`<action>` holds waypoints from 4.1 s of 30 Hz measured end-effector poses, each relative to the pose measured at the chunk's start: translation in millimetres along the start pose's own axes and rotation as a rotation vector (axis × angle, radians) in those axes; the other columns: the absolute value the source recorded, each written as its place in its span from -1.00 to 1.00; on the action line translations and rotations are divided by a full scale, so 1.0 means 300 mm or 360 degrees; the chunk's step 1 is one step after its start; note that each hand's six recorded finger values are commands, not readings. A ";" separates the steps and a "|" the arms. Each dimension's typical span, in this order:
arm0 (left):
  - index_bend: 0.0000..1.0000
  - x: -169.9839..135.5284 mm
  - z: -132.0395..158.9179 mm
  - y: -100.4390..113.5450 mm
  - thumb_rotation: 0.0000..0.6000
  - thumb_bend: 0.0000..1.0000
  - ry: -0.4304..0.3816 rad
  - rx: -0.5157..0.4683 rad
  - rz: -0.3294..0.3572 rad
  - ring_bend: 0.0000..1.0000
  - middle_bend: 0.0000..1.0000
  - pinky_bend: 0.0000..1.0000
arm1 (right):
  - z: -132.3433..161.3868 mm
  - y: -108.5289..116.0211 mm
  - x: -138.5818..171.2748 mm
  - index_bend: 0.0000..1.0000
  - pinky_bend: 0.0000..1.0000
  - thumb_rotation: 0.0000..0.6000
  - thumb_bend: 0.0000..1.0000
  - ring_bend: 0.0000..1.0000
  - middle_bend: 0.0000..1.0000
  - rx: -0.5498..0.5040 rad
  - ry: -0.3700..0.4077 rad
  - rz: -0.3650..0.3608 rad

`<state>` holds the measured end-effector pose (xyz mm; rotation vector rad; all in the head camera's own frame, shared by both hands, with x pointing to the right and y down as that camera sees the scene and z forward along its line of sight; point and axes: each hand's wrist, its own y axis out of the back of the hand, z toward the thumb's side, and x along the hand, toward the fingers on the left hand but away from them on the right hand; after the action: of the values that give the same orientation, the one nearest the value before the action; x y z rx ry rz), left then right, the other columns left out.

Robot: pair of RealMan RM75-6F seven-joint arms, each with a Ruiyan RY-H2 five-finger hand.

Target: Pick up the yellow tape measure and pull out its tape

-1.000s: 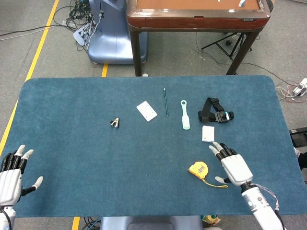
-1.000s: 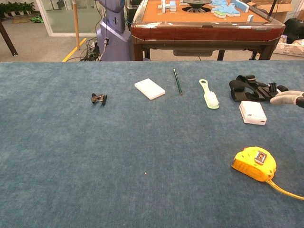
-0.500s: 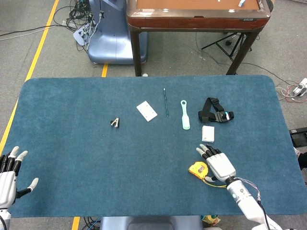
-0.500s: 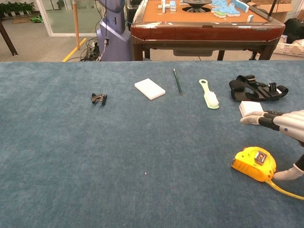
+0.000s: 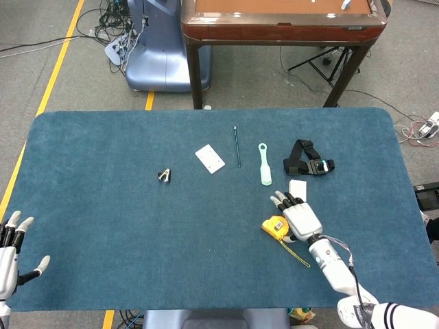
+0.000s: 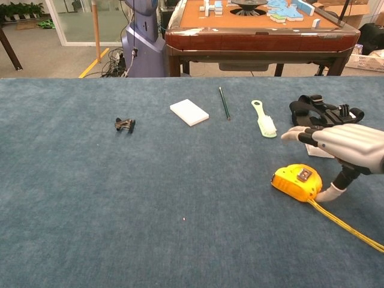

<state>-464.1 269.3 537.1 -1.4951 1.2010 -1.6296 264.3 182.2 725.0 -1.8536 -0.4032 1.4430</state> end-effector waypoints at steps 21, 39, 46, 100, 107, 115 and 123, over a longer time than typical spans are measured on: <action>-0.74 -0.008 0.000 0.001 1.00 -0.57 0.0000 0.0000 0.0000 -1.00 -1.00 -1.00 | 0.051 0.070 -0.020 -1.00 -0.61 1.00 -1.00 -0.86 -0.91 -0.0072 0.0065 0.0109; -0.74 -0.013 -0.009 -0.002 1.00 -0.57 0.0008 -0.0015 -0.0004 -1.00 -1.00 -1.00 | 0.023 0.077 -0.114 -1.00 -0.61 1.00 -1.00 -0.86 -0.85 -0.0039 -0.0113 -0.0005; -0.74 -0.013 -0.006 -0.007 1.00 -0.57 0.0007 -0.0017 -0.0007 -1.00 -1.00 -1.00 | -0.002 0.092 -0.113 -1.00 -0.61 1.00 -1.00 -0.86 -0.79 -0.0030 -0.0112 0.0014; -0.74 -0.029 -0.032 -0.011 1.00 -0.57 0.0066 -0.0035 -0.0016 -1.00 -1.00 -1.00 | 0.067 0.047 -0.056 -0.45 -0.61 1.00 -0.46 -0.65 -0.34 0.0085 0.0093 0.0178; -0.74 -0.025 -0.027 -0.011 1.00 -0.57 0.0058 -0.0045 -0.0012 -1.00 -1.00 -1.00 | 0.066 0.040 -0.047 -0.32 -0.61 1.00 -0.32 -0.56 -0.23 0.0088 0.0092 0.0180; -0.74 0.014 0.000 -0.009 1.00 -0.57 0.0001 -0.0055 -0.0022 -1.00 -1.00 -1.00 | 0.095 0.081 -0.042 0.04 -0.58 1.00 0.11 -0.29 0.06 0.0017 0.0122 0.0118; -0.74 0.137 0.089 -0.011 1.00 -0.57 -0.0151 -0.0138 -0.0068 -1.00 -1.00 -1.00 | 0.160 0.211 -0.033 0.15 -0.51 1.00 0.15 -0.14 0.17 -0.0106 0.0177 -0.0031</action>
<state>-444.6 228.2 555.8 -1.6436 1.2089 -1.5329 204.6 150.2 682.4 -1.9674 -0.4176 1.3212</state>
